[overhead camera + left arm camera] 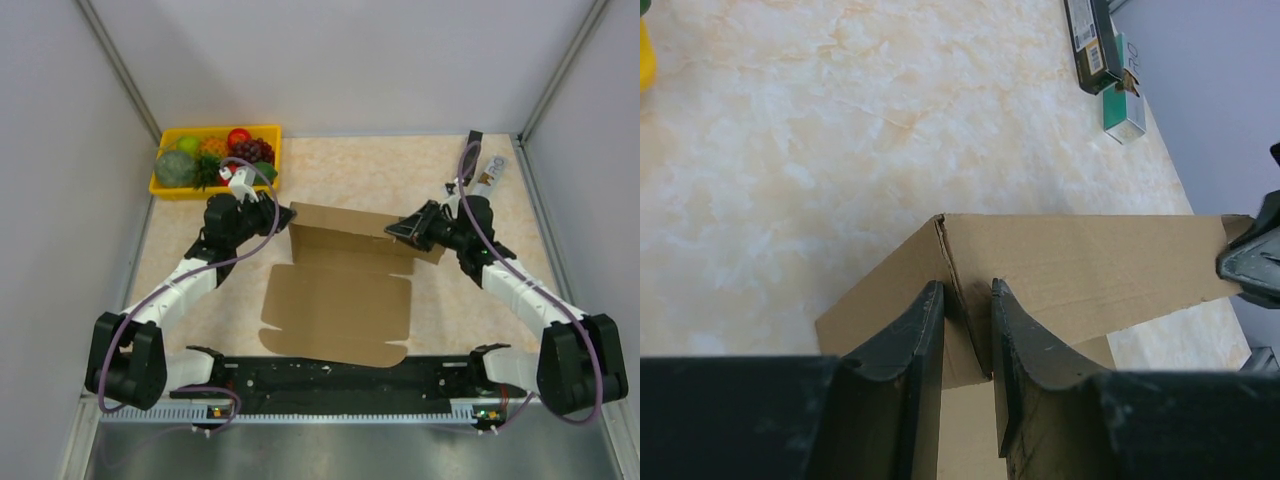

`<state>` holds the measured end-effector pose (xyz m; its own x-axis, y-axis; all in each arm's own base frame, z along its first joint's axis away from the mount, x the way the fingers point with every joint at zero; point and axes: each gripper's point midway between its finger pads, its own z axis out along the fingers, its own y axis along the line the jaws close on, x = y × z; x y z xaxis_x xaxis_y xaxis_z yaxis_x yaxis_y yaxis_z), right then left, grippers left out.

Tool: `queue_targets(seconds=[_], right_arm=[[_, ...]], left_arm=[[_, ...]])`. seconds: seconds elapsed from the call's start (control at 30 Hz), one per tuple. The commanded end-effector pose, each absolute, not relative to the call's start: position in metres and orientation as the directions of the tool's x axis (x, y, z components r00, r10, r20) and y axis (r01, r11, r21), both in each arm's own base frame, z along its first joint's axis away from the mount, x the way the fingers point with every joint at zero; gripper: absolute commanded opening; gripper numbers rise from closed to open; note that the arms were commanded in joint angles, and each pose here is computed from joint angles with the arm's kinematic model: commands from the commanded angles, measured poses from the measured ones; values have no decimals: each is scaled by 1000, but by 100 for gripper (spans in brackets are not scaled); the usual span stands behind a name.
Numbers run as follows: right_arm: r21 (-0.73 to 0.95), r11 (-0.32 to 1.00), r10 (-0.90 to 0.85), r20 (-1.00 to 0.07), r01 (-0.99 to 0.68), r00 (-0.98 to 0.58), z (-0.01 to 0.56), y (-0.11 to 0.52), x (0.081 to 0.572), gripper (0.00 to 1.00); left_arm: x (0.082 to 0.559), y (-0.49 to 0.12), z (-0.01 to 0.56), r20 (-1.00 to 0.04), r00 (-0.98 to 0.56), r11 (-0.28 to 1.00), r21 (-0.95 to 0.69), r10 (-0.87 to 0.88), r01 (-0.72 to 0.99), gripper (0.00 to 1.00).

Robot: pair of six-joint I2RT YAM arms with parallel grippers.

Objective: Fold the paper box

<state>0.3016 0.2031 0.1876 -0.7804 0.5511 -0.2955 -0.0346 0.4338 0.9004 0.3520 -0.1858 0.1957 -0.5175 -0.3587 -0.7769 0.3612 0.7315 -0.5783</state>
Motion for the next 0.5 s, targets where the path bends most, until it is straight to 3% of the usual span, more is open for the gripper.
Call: queue_targets(seconds=[0.0, 0.1, 0.2, 0.23, 0.3, 0.33, 0.47], right_arm=[[872, 480, 490, -353, -92, -797, 192, 204, 302, 33], [842, 530, 476, -394, -101, -786, 193, 195, 294, 56], [803, 581, 439, -447, -132, -779, 199, 187, 282, 68], [769, 608, 409, -517, -198, -752, 214, 181, 276, 71], [723, 678, 399, -514, -132, -759, 203, 162, 262, 78], [701, 695, 391, -556, -160, -734, 210, 154, 254, 79], [676, 734, 440, -554, -73, -707, 190, 121, 235, 78]], left_arm=[[331, -190, 152, -713, -643, 744, -584, -280, 323, 25], [331, -190, 151, -709, -646, 744, -587, -282, 319, 25], [330, -190, 151, -707, -646, 742, -591, -287, 317, 26], [329, -191, 153, -705, -646, 735, -598, -292, 319, 26], [326, -192, 157, -708, -641, 724, -604, -295, 334, 26], [327, -192, 159, -712, -637, 725, -601, -296, 336, 27], [329, -191, 166, -724, -626, 730, -590, -290, 346, 27]])
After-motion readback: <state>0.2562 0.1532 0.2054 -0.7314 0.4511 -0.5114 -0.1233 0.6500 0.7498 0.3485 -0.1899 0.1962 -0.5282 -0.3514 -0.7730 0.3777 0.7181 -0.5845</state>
